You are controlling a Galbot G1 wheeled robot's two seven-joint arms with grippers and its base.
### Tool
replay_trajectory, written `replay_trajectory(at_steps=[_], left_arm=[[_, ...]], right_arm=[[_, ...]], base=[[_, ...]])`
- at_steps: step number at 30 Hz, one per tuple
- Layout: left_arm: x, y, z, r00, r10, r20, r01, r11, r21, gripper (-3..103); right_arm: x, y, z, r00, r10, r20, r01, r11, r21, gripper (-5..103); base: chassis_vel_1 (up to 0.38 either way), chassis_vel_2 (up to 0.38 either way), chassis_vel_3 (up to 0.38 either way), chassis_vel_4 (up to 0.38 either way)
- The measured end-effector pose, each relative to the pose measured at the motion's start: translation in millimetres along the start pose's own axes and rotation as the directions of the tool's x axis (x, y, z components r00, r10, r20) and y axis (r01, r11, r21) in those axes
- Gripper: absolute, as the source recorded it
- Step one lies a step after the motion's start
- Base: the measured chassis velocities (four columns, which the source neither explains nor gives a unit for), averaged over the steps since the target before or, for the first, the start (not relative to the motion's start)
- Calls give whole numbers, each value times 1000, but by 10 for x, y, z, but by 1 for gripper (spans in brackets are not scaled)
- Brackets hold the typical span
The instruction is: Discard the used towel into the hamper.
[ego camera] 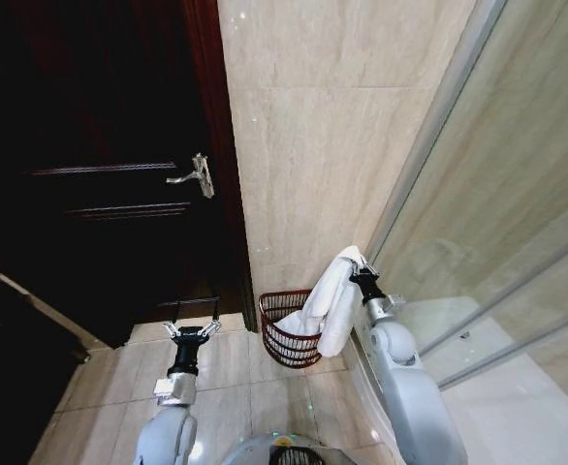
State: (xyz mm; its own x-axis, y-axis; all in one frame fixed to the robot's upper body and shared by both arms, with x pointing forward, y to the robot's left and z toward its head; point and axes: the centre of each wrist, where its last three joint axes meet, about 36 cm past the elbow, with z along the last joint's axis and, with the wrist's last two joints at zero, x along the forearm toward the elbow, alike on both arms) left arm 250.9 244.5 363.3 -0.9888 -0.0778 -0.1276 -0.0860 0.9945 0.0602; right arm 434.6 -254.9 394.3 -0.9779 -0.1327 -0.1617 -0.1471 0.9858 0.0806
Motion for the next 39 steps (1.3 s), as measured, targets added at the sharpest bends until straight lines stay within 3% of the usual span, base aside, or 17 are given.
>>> replay_trajectory(at_steps=[27, 39], left_arm=[[-35, -9, 38, 1000, -6, 4, 6, 1000, 7, 100], [-63, -37, 46, 1000, -6, 13, 6, 1000, 22, 100]], right_arm=[[421, 148, -282, 999, 7, 41, -7, 1000, 4, 3], [728, 147, -378, 1000, 13, 8, -14, 1000, 23, 3]], base=[[-48, 50, 50, -51], [-35, 37, 41, -33]])
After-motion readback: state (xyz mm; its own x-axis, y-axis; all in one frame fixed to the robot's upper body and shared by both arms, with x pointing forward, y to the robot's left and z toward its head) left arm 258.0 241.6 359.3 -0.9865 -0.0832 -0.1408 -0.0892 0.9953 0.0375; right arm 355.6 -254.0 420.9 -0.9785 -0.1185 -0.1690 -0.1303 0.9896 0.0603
